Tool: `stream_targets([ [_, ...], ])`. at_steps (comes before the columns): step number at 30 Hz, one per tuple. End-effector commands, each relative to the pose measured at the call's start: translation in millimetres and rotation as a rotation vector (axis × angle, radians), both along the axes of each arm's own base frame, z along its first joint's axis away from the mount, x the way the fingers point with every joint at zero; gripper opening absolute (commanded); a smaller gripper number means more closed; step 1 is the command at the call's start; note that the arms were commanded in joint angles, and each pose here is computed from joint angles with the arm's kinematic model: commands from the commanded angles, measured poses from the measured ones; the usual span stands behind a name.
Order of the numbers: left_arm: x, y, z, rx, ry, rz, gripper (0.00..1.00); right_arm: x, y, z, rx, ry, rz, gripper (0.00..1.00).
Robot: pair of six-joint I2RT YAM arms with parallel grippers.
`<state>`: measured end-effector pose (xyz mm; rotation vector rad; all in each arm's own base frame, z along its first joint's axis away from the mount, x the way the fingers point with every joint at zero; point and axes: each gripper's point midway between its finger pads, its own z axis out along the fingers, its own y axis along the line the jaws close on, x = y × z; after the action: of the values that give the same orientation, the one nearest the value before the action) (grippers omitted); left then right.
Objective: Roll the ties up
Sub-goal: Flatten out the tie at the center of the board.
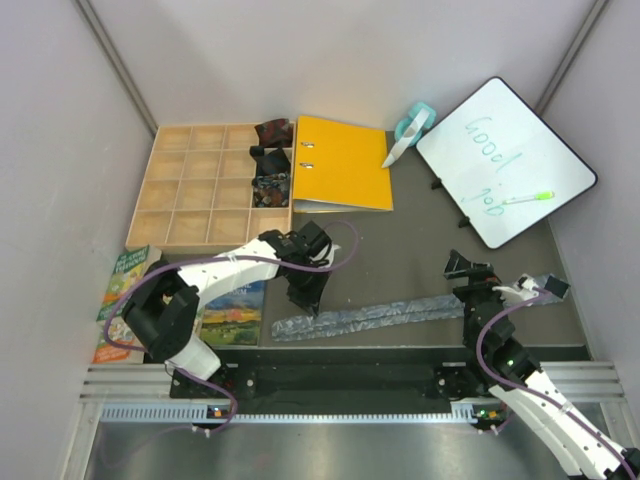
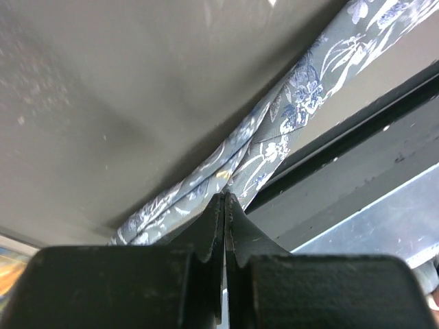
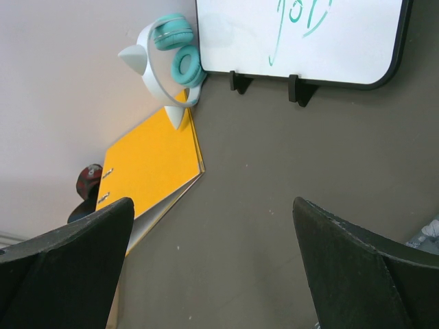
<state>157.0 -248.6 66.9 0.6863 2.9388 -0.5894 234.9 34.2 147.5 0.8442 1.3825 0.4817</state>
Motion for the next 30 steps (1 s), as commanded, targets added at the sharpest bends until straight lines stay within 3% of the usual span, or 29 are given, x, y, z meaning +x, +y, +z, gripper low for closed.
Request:
stream_targets([
  [1, -19, 14, 0, 0.026, 0.044, -0.010, 0.01, 1, 1, -28, 0.001, 0.000, -0.001, 0.99],
  [11, -25, 21, -8, 0.040, 0.060, -0.012, 0.11, 1, 1, -28, 0.002, 0.000, -0.001, 0.99],
  [12, -26, 21, -8, 0.044, 0.061, -0.011, 0.16, 1, 1, -28, 0.001, 0.000, -0.001, 0.99],
  [13, -25, 23, -8, 0.055, 0.057, -0.007, 0.32, 1, 1, -28, 0.002, 0.000, -0.001, 0.99],
  [17, -21, 35, -2, 0.110, 0.021, 0.049, 0.69, 1, 1, -28, 0.001, 0.001, -0.002, 0.99],
  [20, -3, 50, 17, 0.163, -0.103, 0.174, 0.83, 1, 1, -29, 0.002, 0.003, -0.003, 0.99],
  [24, 20, 90, 46, 0.250, -0.313, 0.433, 0.89, 1, 0, -28, 0.003, 0.001, -0.006, 0.99],
  [30, 5, 118, 39, 0.147, -0.326, 0.732, 0.79, 1, 1, -29, 0.006, 0.003, -0.003, 0.99],
])
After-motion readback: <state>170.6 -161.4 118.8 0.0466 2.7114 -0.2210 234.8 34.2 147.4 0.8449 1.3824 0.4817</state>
